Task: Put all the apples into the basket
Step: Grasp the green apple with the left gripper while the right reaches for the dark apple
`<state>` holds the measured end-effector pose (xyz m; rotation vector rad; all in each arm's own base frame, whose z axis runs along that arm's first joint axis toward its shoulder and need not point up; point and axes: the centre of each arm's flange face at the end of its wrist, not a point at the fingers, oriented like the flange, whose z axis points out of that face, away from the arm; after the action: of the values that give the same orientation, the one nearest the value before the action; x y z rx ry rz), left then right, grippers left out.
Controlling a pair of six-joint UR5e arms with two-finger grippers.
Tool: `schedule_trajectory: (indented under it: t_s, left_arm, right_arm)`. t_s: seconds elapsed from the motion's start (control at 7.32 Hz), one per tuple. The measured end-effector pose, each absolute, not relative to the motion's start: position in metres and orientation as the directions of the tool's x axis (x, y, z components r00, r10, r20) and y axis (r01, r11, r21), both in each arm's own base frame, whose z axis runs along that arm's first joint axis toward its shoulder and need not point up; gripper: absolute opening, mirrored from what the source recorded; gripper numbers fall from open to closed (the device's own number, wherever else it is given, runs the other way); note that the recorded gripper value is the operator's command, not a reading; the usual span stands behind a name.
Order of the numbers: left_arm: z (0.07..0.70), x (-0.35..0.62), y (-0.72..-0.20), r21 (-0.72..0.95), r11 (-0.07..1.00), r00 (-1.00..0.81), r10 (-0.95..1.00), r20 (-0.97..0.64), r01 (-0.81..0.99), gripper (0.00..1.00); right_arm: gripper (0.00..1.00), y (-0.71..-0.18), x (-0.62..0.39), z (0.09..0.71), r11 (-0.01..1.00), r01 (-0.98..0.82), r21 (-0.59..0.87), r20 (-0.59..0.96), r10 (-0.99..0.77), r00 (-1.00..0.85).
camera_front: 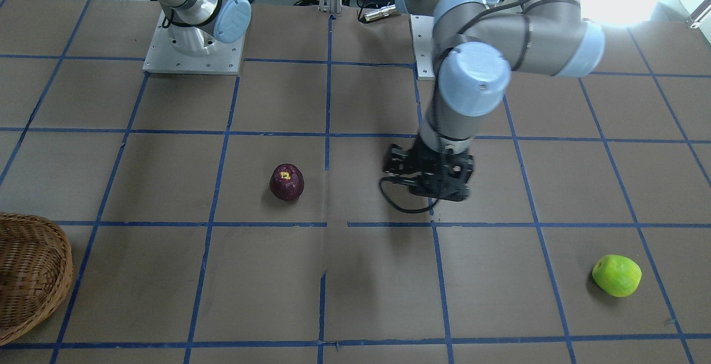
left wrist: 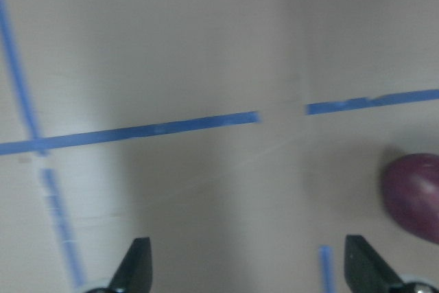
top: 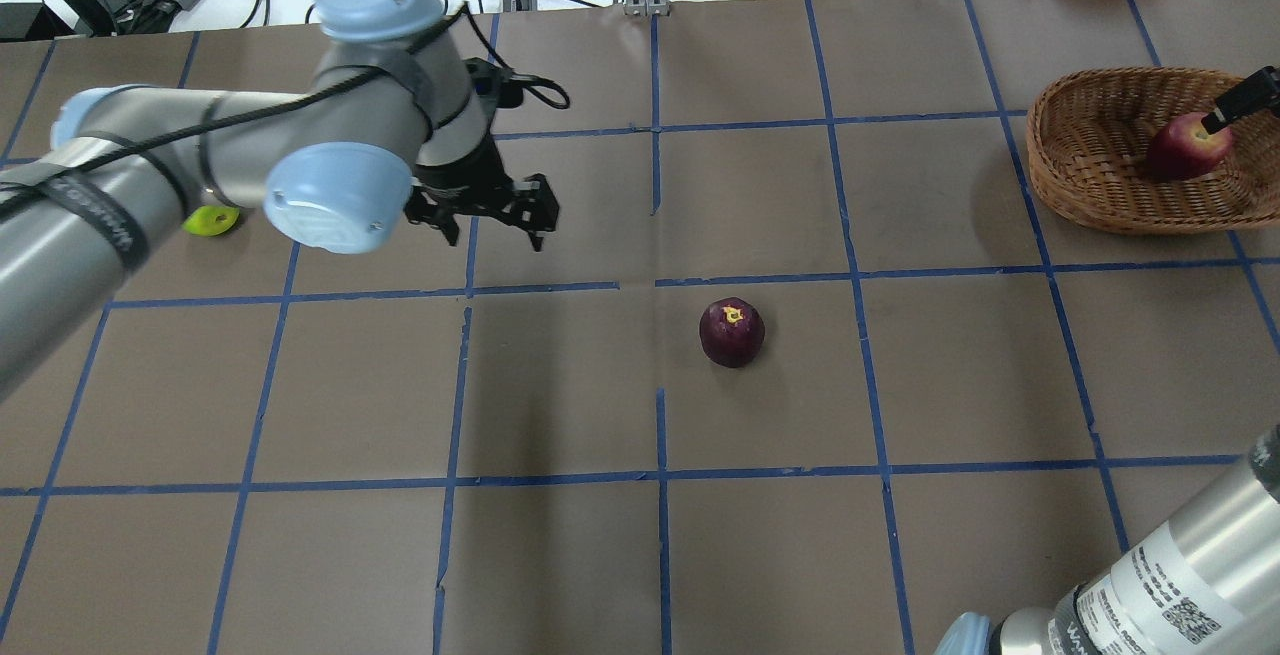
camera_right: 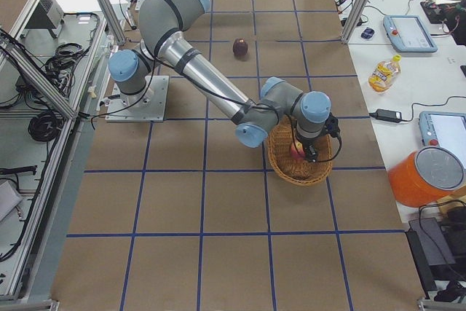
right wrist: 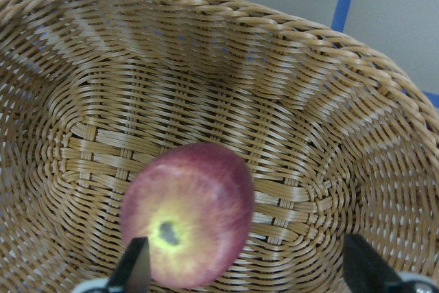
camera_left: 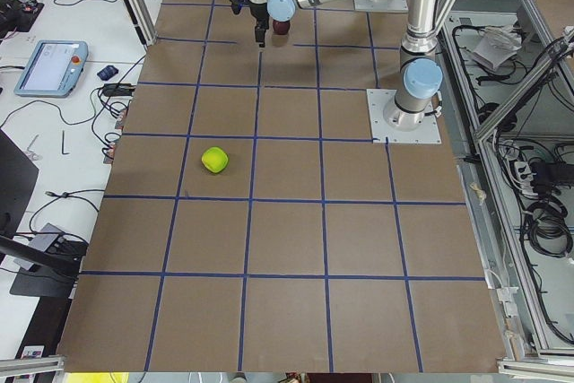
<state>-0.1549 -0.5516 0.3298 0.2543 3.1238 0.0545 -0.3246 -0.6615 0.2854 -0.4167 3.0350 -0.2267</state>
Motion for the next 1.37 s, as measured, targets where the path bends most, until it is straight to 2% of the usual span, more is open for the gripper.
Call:
schedule_trajectory:
  t_s: [0.27, 0.55, 0.82, 1.09, 1.37]
  left_arm:
    - [0.352, -0.019, -0.587, 0.029, 0.968, -0.964, 0.252, -0.080, 0.251, 1.00]
    - [0.353, 0.064, -0.624, 0.035, 0.871, -0.866, 0.490, -0.102, 0.489, 1.00]
    - [0.318, 0.133, -0.652, -0.008, 0.789, -0.787, 0.611, -0.091, 0.614, 1.00]
    - [0.275, 0.166, -0.671, -0.074, 0.764, -0.767, 0.636, -0.086, 0.641, 1.00]
    - [0.247, 0.195, -0.676, -0.075, 0.748, -0.752, 0.655, -0.079, 0.659, 1.00]
  right_arm:
    - [1.00, -0.664, -0.315, 0.292, 0.940, -0.295, -0.170, -0.047, -0.307, -0.950]
    - [1.00, -0.668, -0.251, 0.329, 0.942, -0.301, -0.147, -0.087, -0.316, -0.945]
    - [1.00, -0.663, -0.107, 0.360, 0.965, -0.251, -0.074, -0.143, -0.260, -0.955]
    - [1.00, -0.619, 0.050, 0.366, 0.978, -0.204, -0.037, -0.152, -0.207, -0.967]
    - [1.00, -0.571, 0.182, 0.347, 0.987, -0.147, -0.065, -0.140, -0.155, -0.978]
